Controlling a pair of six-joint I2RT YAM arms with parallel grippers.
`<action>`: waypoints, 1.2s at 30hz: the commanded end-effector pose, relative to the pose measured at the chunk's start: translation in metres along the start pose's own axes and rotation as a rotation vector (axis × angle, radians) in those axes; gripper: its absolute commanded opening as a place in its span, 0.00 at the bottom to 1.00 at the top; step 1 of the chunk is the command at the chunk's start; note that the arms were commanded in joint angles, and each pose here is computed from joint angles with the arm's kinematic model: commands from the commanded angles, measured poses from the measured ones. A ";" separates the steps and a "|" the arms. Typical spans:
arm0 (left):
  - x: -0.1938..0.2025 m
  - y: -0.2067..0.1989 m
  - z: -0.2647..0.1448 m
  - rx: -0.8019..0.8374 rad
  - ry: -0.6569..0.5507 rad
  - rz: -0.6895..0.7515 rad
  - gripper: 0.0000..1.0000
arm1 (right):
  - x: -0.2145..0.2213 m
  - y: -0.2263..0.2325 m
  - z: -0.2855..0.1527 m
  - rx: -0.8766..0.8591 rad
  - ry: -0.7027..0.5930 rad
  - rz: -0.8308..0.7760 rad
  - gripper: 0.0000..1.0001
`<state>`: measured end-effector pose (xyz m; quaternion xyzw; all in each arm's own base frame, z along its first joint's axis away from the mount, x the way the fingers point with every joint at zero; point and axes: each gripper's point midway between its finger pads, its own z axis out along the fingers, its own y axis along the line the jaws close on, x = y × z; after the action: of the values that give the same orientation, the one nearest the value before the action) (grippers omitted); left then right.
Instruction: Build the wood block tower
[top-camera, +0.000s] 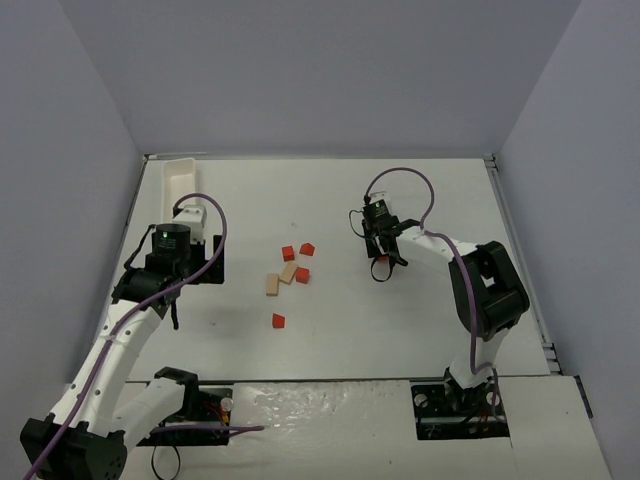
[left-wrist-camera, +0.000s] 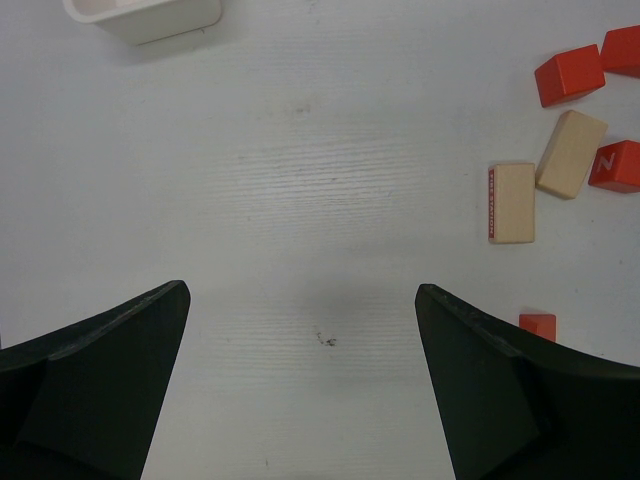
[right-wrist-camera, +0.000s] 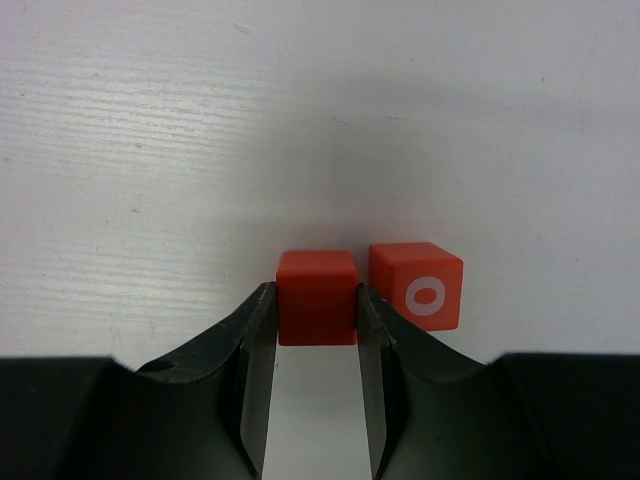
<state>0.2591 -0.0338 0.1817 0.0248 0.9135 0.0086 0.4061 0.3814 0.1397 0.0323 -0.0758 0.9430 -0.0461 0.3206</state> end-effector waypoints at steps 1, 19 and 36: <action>-0.021 -0.003 -0.002 0.017 -0.069 -0.002 0.95 | -0.023 -0.006 -0.011 0.018 -0.079 0.045 0.12; -0.021 -0.004 -0.001 0.022 -0.066 -0.001 0.95 | -0.037 -0.004 -0.018 0.003 -0.111 0.054 0.30; -0.020 -0.004 -0.001 0.020 -0.064 -0.001 0.95 | -0.045 -0.002 -0.021 -0.011 -0.129 0.058 0.36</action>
<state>0.2590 -0.0351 0.1813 0.0264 0.9138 0.0055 0.4052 0.3815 0.1401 0.0326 -0.0756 0.9430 -0.0451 0.3209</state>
